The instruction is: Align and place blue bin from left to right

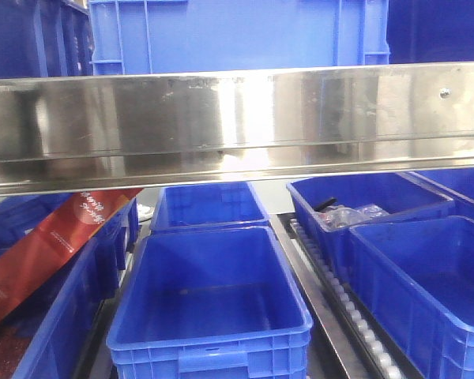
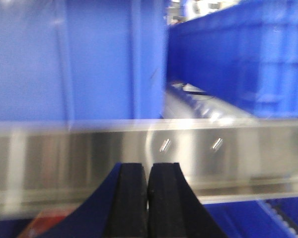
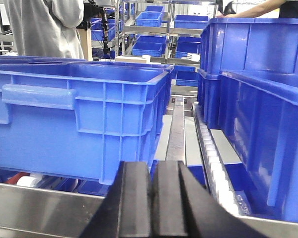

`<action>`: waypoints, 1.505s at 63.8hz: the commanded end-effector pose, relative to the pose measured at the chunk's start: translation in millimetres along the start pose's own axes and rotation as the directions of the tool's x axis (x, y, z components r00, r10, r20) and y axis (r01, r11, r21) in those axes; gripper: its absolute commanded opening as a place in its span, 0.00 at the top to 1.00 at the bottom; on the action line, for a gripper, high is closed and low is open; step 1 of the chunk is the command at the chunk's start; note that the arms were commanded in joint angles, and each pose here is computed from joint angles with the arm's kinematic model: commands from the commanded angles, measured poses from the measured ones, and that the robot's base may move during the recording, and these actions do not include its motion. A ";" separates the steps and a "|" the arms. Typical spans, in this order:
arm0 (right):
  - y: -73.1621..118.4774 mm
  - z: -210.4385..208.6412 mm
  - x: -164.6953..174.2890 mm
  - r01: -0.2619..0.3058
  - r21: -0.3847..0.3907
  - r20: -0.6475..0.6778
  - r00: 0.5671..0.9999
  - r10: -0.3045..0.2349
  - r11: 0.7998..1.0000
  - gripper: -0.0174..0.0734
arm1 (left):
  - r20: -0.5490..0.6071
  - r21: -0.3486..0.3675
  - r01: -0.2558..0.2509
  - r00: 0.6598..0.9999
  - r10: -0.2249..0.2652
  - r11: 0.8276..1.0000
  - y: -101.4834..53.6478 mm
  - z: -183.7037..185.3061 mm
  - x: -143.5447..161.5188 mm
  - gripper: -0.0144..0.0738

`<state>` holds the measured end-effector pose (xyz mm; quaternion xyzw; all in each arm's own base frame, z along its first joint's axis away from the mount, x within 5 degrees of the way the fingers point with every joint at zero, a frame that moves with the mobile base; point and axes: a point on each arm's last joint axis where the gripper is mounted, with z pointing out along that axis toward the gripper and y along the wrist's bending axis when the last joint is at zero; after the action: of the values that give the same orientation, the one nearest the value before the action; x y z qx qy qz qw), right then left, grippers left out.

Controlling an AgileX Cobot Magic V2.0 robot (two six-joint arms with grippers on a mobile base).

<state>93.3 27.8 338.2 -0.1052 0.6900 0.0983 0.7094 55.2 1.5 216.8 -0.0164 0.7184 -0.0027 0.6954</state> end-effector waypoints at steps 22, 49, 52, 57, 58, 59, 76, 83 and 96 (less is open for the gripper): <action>-0.1 -0.9 -2.9 0.020 0.002 0.032 0.999 -0.020 1.000 0.89 | 0.070 -0.057 0.029 0.997 -0.025 0.998 3.2 1.3 8.4 0.83; -0.1 -0.9 -3.1 0.020 0.002 0.034 0.999 -0.020 1.000 0.89 | 0.070 -0.057 0.029 0.997 -0.025 0.998 3.2 1.3 8.4 0.83; -0.1 -0.9 -3.1 0.020 0.002 0.034 0.999 -0.020 1.000 0.89 | 0.070 -0.057 0.029 0.997 -0.025 0.998 3.2 1.3 8.4 0.83; -0.7 -1.7 -3.1 0.020 0.008 0.034 0.999 -0.021 1.000 0.89 | 0.070 -0.057 0.029 0.997 -0.025 0.998 3.2 1.3 8.4 0.83; -1.2 -2.3 -2.9 0.020 0.013 0.031 0.999 -0.021 1.000 0.89 | 0.070 -0.057 0.029 0.997 -0.025 0.998 3.2 1.3 8.4 0.83; -1.9 -2.7 -2.1 0.020 0.020 0.022 1.000 -0.021 1.000 0.89 | 0.070 -0.057 0.029 0.997 -0.025 0.998 3.2 1.3 8.4 0.83; -12.9 -29.4 45.0 -0.008 0.192 0.019 1.000 0.005 0.981 0.89 | 0.070 -0.057 0.029 0.997 -0.025 0.998 3.2 1.3 8.4 0.83; -12.3 -38.0 79.0 -0.010 0.214 0.012 1.000 0.007 0.977 0.89 | 0.070 -0.057 0.029 0.997 -0.025 0.998 3.2 1.3 8.4 0.83; -10.3 -45.7 127.5 -0.014 0.216 0.011 1.000 0.012 0.976 0.89 | 0.070 -0.057 0.029 0.997 -0.025 0.998 3.2 1.3 8.4 0.83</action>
<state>57.3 4.9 220.3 -0.0245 0.7091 0.0327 0.7040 56.8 4.7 205.8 -0.0449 0.7032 0.0116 0.7095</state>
